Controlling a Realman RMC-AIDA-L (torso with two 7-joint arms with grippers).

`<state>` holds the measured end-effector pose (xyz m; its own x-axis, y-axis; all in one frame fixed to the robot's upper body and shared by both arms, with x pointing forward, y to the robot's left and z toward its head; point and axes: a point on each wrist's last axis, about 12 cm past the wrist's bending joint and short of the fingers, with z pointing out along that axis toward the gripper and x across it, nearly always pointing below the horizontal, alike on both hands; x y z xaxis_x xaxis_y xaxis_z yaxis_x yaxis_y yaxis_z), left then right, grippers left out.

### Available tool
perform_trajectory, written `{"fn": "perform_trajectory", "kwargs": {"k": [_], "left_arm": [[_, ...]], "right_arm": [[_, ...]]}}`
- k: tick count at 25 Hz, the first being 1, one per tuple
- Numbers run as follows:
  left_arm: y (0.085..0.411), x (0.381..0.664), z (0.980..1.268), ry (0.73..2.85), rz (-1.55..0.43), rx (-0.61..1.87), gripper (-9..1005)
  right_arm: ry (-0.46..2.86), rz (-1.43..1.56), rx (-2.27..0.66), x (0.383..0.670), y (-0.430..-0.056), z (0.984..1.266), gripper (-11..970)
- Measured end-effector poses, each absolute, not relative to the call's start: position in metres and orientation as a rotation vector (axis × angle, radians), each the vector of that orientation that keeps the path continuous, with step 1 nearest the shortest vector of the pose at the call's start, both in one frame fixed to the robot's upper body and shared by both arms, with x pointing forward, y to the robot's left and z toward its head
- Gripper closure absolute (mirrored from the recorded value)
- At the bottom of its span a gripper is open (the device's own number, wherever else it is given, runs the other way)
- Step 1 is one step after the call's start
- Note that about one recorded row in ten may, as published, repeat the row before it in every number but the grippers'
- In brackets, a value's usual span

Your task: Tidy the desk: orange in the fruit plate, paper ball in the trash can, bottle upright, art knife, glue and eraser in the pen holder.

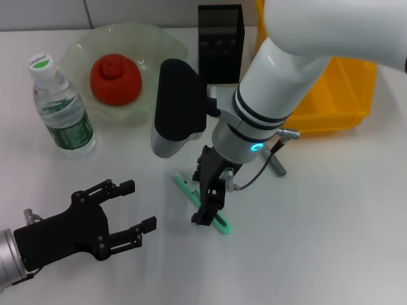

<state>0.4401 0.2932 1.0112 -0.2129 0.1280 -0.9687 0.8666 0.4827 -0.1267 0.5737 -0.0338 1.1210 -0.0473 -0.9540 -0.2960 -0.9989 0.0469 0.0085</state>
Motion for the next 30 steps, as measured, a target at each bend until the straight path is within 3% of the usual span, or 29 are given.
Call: {"fn": "perform_trajectory", "kwargs": {"k": [25, 30], "left_arm": [[0.294, 0.4397, 1.0095, 1.675, -0.856, 0.868, 193], [0.2946, 0.4398, 1.0097, 1.675, -0.855, 0.872, 193]], "right_arm": [[2.141, 0.323, -1.985, 0.5745, -0.0348, 1.1215, 145], [2.143, 0.323, -1.985, 0.5745, -0.0351, 1.1214, 310]]}}
